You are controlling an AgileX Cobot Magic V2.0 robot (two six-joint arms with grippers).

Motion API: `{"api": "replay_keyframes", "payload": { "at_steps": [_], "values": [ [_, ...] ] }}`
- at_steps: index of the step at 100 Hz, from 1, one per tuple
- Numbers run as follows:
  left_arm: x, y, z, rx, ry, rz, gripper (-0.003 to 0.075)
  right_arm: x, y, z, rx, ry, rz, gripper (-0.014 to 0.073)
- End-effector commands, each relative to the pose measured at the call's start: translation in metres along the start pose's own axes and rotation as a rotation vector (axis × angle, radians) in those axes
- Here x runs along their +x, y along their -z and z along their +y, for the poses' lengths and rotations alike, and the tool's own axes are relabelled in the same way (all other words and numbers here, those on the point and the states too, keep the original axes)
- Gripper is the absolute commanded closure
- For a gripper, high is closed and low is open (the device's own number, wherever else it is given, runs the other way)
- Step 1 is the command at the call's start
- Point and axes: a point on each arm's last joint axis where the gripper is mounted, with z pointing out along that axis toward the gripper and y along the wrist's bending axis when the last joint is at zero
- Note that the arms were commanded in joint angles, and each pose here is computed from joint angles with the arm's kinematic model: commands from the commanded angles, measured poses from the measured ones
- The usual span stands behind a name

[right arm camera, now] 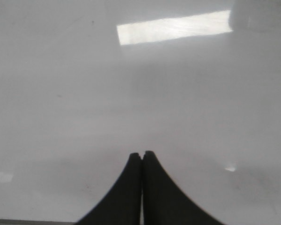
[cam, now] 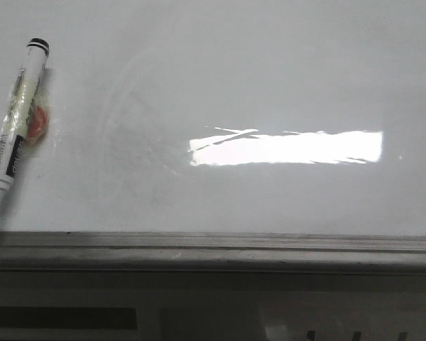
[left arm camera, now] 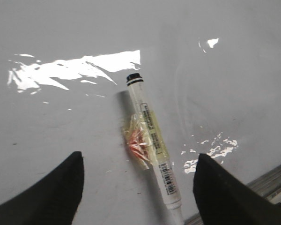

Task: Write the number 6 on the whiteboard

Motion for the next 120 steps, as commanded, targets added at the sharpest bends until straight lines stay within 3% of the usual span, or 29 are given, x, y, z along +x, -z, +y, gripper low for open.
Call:
{"api": "replay_keyframes", "payload": {
  "at_steps": [1,22,36,78,90,114,120],
  "values": [
    [-0.014,-0.012,-0.004,0.025,0.021,-0.084,0.0271,-0.018,0.002,0.001,0.003,0.005,-0.1,0.0659],
    [-0.008,-0.038,-0.015,0.081,0.045,-0.011,0.0271,-0.018,0.002,0.001,0.003,0.005,-0.1,0.0659],
    [-0.004,-0.051,-0.015,0.056,0.099,-0.009,0.0271,-0.018,0.002,0.001,0.003,0.005,-0.1,0.0659],
    [0.014,-0.073,-0.015,0.023,0.086,0.097,0.029,-0.018,0.003,0.001,0.003,0.005,-0.102,0.0659],
    [0.019,-0.077,-0.015,0.019,0.083,0.128,0.0377,-0.018,0.003,0.001,0.003,0.005,-0.102,0.0659],
    [0.026,-0.081,-0.015,0.013,0.077,0.171,0.0702,-0.018,0.003,0.001,0.003,0.005,-0.102,0.0659],
    [0.026,-0.082,-0.015,0.013,0.077,0.173,0.0738,-0.018,0.003,0.001,0.003,0.005,-0.102,0.0659]
  ]
}}
